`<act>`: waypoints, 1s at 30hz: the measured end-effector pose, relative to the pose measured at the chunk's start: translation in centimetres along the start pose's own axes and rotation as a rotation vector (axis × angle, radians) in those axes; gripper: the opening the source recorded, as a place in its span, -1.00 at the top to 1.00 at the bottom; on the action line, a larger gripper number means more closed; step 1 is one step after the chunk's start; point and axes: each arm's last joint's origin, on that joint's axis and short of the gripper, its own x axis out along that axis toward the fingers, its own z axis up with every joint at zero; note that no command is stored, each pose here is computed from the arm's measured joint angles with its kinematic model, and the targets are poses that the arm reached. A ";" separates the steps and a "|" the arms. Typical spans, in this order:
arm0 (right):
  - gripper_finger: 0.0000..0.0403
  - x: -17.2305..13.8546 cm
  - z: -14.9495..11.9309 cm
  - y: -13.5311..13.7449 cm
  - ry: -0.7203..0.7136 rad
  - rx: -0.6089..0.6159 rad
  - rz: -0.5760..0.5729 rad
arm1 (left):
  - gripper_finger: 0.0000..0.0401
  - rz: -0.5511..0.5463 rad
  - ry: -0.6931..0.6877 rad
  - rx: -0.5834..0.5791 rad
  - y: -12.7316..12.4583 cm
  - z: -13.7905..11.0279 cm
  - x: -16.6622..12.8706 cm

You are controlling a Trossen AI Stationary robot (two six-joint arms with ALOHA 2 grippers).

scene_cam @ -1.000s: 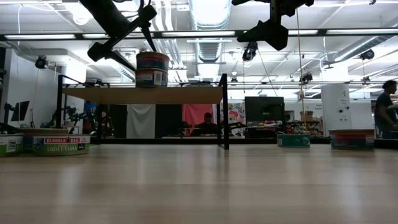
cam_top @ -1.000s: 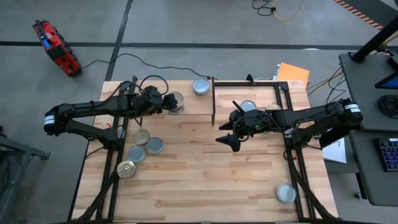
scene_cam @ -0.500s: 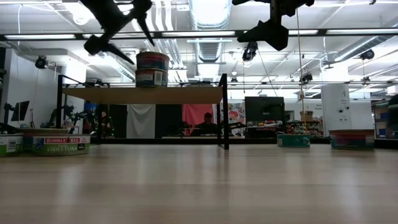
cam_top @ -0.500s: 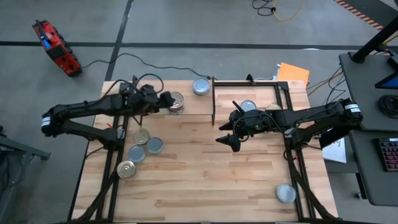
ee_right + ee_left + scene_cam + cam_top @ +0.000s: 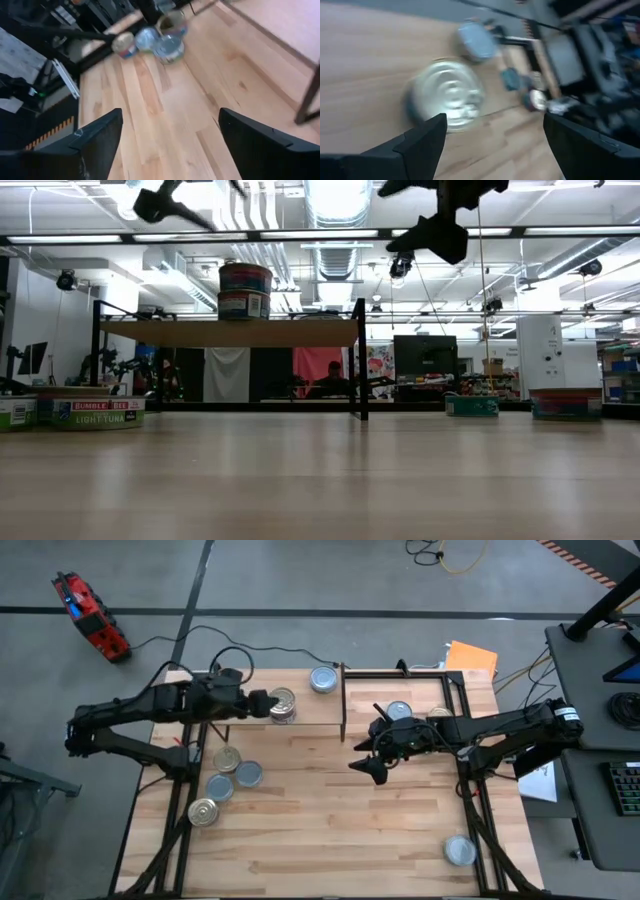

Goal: Stack canned seafood by type on shelf
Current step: Stack the green tuna can on top of the green tuna can on the shelf

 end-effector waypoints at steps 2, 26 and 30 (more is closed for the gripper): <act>-0.51 0.0 -0.3 -0.2 0.034 0.019 -0.024 | -0.58 -0.052 0.002 0.055 -0.8 -0.3 -0.5; 0.92 -3.6 -6.4 -2.8 0.741 0.334 -0.389 | -0.32 -0.147 0.219 0.253 -3.3 -8.6 -1.0; 0.94 -4.4 -7.6 -1.7 0.895 0.363 -0.337 | -0.04 -0.154 0.341 0.299 -3.2 -9.9 -1.4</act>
